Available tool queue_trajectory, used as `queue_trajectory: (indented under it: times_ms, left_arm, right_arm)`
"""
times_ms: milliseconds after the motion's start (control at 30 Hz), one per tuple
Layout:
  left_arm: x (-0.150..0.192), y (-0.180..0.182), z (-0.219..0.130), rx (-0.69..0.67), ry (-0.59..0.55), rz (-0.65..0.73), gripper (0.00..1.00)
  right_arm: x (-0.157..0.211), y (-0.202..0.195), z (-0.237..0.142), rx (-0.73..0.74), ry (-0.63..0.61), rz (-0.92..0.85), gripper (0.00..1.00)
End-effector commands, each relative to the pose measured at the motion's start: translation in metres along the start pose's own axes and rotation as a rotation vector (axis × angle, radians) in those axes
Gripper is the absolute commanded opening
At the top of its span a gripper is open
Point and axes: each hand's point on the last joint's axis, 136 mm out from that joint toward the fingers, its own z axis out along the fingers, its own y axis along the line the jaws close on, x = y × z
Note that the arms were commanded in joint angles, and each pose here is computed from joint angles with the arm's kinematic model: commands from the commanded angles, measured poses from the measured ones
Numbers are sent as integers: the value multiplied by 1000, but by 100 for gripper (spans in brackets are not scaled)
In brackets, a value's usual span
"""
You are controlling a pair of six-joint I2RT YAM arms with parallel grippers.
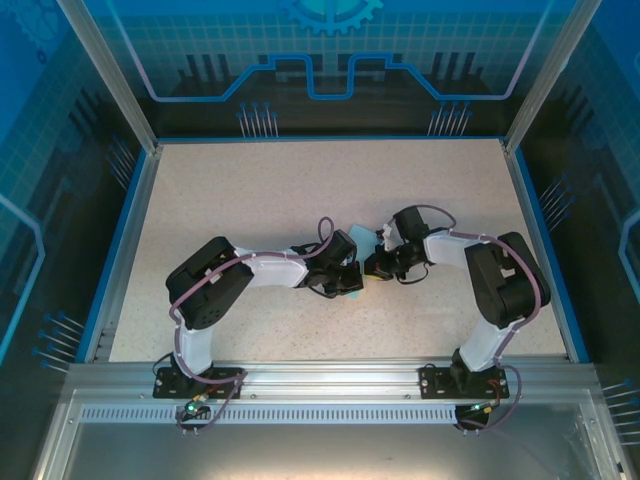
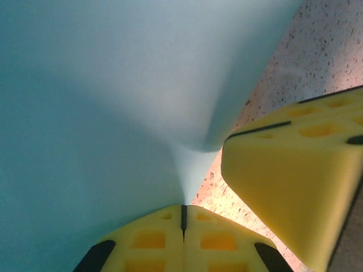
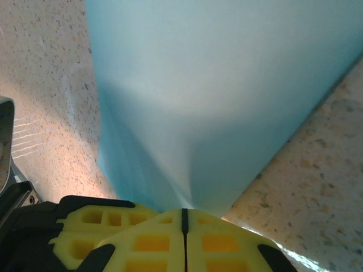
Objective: Fold a paper plane with a square sheet of paper (pick it up from the middle)
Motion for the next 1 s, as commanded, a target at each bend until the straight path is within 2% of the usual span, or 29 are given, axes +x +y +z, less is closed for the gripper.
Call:
queue_trajectory:
  times_ms: [0,100,400,967]
  left_arm:
    - [12,37,6,-111,19,-33,1]
    - [15,39,5,-114,27,-34,1]
    - [30,53,3,-142,64,-30,1]
    - [42,64,-1,-144,86,-28,1]
  right_arm:
    - [3,1,7,-4,39,-9,5]
    - [3,-6,10,20,45,-3,5]
    - [-26,-18,5,83,-23,-14,6]
    - [-78,-46,-9,117,-131,70,7]
